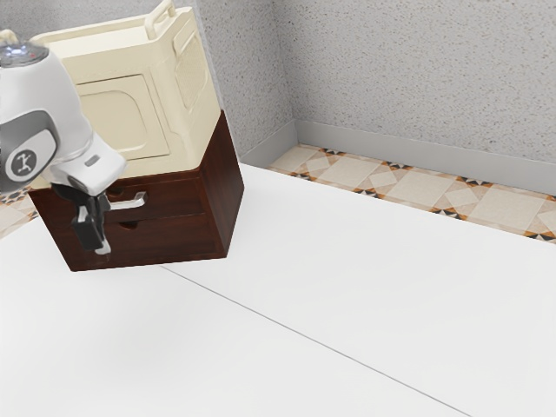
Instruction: Pull the drawer handle with one arm to open the drawer
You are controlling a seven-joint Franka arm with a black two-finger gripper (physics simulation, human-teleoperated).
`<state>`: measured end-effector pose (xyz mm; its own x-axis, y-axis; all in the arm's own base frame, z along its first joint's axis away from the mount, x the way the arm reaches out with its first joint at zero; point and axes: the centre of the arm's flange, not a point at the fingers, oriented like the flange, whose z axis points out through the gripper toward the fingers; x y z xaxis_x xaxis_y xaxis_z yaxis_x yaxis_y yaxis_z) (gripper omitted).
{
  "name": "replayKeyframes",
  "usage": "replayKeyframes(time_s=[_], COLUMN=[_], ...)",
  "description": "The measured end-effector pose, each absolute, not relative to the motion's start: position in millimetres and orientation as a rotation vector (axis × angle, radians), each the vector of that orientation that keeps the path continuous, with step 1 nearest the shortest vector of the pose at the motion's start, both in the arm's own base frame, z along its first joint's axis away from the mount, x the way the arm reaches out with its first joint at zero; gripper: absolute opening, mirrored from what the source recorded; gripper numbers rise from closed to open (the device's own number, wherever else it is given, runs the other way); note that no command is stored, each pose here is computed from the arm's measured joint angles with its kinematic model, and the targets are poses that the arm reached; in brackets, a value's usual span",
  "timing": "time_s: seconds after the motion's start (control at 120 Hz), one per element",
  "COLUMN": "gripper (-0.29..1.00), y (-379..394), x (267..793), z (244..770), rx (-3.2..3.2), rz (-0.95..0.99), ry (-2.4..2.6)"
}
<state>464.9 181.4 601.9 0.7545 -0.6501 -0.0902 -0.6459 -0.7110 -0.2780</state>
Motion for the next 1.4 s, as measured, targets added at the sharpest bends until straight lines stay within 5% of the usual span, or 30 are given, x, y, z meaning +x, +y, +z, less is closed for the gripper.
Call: replayKeyframes(time_s=[0.35,1.108,1.4], gripper=[0.44,0.36,0.15], y=[225,276,275], x=[492,516,515], z=[590,568,557], rx=[-2.578,-2.476,-2.472], rz=[-0.108,-0.137,-0.154], ry=[1.074,1.282,1.349])
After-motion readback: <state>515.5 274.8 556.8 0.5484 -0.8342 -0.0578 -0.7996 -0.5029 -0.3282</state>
